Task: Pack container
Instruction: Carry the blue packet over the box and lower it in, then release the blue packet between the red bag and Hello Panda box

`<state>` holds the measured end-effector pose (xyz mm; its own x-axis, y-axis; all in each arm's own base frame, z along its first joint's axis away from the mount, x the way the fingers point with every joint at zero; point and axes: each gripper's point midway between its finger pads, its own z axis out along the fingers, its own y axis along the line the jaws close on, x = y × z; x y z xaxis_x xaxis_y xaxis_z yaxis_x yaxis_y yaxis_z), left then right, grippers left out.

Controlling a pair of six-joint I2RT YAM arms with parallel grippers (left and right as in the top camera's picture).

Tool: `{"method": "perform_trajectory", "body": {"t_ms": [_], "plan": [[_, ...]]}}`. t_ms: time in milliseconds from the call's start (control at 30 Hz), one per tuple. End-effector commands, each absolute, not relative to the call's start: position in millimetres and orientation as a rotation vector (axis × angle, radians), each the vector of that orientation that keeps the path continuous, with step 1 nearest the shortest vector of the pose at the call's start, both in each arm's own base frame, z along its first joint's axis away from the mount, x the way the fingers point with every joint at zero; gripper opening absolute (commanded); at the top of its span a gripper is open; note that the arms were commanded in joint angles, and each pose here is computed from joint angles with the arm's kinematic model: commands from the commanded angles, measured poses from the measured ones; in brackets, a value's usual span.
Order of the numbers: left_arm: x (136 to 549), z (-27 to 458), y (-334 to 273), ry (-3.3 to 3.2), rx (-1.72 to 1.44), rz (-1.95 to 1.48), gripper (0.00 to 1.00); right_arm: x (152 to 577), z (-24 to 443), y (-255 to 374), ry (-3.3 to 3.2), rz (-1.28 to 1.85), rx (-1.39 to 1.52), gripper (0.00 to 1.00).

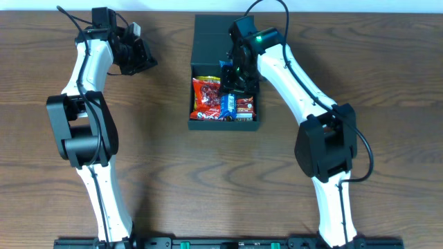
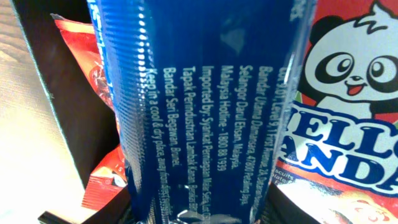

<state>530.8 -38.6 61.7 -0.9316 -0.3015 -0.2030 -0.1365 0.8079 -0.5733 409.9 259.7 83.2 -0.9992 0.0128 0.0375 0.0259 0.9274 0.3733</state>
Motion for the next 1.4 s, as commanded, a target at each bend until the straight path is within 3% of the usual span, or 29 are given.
{"method": "perform_trajectory", "body": {"t_ms": [0, 167, 267, 367, 667, 900, 967, 1033, 1067, 1100, 1367], "plan": [[531.1, 81.3, -38.1, 2.676, -0.29, -0.823, 0.06, 406.9, 71.8, 247.8, -3.031, -0.53, -0.067, 0.4], [531.4, 81.4, -38.0, 2.675, -0.289, -0.822, 0.06, 404.3, 69.9, 242.1, -3.034, -0.482, -0.047, 0.49], [531.4, 81.4, -38.0, 2.675, -0.288, -0.822, 0.06, 405.2, 70.0, 242.8, -3.038, -0.486, -0.045, 0.68], [531.4, 81.4, -38.0, 2.675, -0.284, -0.821, 0.06, 406.9, 70.1, 243.3, -3.044, -0.492, -0.044, 0.77], [531.3, 81.4, -38.0, 2.675, -0.284, -0.821, 0.06, 414.1, 78.4, 236.2, -3.064, -0.505, 0.0, 0.8], [531.3, 81.4, -38.0, 2.675, -0.284, -0.821, 0.06, 449.8, 125.1, 207.8, -3.239, -0.405, -0.007, 0.8], [531.3, 81.3, -38.0, 2.675, -0.285, -0.821, 0.06, 457.4, 141.5, 205.4, -3.278, -0.429, 0.01, 0.72], [531.3, 81.3, -38.0, 2.675, -0.285, -0.821, 0.06, 462.2, 150.5, 205.8, -3.297, -0.462, 0.007, 0.4], [531.3, 81.3, -38.0, 2.675, -0.285, -0.821, 0.06, 463.4, 151.7, 207.5, -3.298, -0.484, 0.018, 0.17], [531.3, 81.3, -38.0, 2.675, -0.285, -0.821, 0.06, 463.5, 153.2, 212.4, -3.292, -0.53, 0.058, 0.02], [531.7, 81.4, -37.9, 2.674, -0.283, -0.82, 0.06, 447.6, 129.9, 254.4, -3.103, -0.89, 0.305, 0.01]]}}
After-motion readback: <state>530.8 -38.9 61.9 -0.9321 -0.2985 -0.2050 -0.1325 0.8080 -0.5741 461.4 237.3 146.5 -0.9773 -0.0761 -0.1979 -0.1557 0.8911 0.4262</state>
